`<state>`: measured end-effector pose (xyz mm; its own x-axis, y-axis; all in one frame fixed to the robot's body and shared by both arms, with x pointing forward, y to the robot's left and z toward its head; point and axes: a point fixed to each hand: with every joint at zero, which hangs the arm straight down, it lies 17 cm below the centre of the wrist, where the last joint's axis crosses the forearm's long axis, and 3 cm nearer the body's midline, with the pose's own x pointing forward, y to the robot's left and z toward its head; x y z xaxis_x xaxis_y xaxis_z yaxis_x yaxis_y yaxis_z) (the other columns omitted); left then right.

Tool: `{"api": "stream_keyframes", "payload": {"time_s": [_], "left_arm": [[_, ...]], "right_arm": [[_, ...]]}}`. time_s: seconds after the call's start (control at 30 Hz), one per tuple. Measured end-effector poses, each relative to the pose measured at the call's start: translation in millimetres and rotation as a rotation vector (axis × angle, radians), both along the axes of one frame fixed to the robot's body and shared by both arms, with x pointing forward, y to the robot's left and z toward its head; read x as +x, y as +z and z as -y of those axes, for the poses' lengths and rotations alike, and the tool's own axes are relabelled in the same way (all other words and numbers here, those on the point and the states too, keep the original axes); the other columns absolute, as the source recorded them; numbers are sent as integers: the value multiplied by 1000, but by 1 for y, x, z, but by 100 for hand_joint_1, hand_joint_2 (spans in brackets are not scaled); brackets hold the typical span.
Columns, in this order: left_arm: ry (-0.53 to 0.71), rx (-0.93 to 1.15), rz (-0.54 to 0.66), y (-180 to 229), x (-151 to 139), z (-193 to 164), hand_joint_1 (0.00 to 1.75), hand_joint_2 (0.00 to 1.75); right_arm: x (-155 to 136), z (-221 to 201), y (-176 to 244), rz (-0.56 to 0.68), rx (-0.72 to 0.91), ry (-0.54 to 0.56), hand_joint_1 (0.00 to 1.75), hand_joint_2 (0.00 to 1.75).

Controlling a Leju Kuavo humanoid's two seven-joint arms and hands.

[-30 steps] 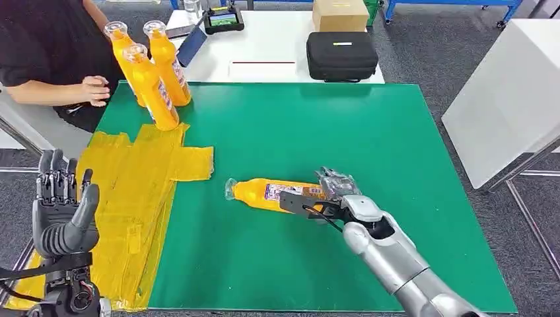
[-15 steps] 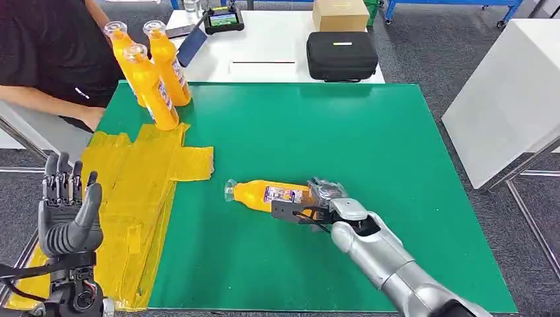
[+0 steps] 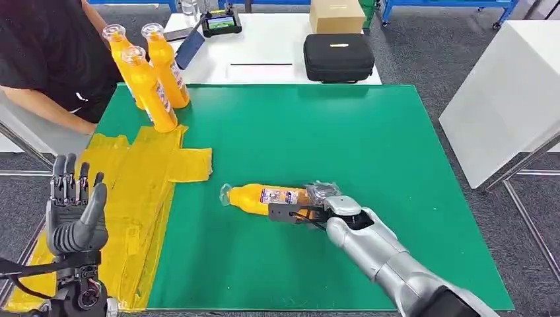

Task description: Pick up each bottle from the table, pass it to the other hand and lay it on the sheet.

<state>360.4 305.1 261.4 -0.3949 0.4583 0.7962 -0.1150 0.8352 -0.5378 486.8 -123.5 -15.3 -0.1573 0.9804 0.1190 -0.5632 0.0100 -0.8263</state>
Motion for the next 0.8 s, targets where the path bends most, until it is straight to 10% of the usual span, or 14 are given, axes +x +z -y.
{"api": "stream_keyframes", "payload": {"time_s": [0.47, 0.8], "left_arm": [[-9, 14, 0, -4, 1, 0, 0, 175], [-115, 66, -15, -9, 0, 23, 0, 175]], "right_arm": [[-3, 6, -3, 6, 13, -3, 175, 175], [-27, 13, 69, 171, 414, -119, 175, 175]]}}
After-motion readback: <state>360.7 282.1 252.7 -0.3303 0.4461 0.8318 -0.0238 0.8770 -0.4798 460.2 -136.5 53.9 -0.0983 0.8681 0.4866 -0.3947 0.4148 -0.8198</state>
